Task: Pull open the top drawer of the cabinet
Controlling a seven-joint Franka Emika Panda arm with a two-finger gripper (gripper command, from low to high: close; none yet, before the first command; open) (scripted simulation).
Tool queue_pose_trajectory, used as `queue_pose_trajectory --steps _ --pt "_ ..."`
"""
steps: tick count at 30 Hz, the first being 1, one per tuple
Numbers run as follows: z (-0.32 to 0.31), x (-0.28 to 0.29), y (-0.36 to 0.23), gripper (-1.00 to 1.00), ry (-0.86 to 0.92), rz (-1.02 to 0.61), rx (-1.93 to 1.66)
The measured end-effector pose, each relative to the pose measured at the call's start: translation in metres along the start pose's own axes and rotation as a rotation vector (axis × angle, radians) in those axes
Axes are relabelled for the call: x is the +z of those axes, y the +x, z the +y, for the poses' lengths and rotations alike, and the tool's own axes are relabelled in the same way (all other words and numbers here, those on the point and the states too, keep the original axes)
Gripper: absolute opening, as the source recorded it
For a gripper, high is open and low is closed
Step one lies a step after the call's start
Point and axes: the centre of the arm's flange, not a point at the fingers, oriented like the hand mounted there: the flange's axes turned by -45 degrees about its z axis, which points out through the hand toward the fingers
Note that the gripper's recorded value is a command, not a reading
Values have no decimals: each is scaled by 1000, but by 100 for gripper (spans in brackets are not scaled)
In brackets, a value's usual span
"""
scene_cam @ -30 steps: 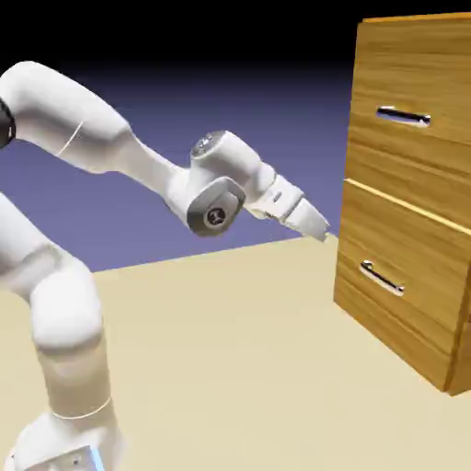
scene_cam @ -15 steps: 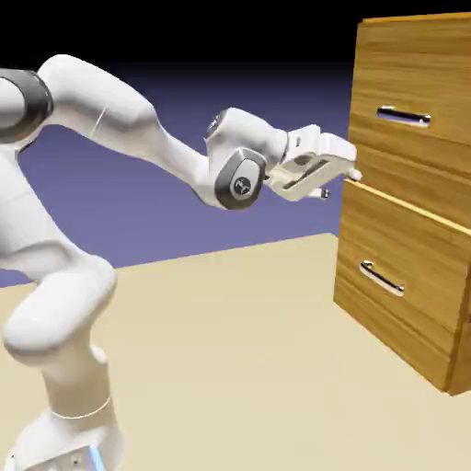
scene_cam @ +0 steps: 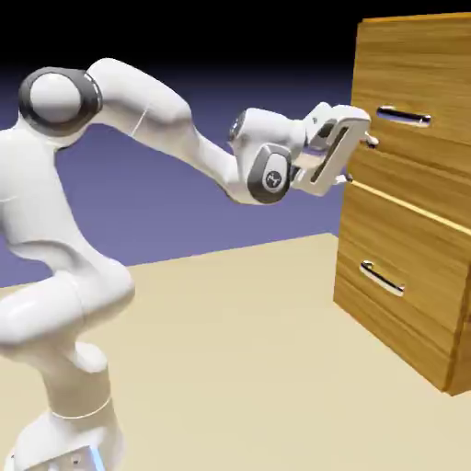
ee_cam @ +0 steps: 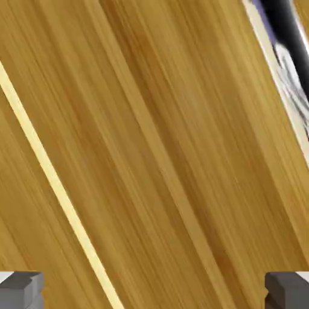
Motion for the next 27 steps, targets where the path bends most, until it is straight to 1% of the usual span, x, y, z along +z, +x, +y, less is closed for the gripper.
queue_pose_trajectory --steps 9,17,20,27 --pt "20 23 18 0 -106 87 -193" --pt "53 31 29 0 -246 145 -329" --pt "56 35 31 0 -252 146 -332" --pt "64 70 39 0 -253 147 -333"
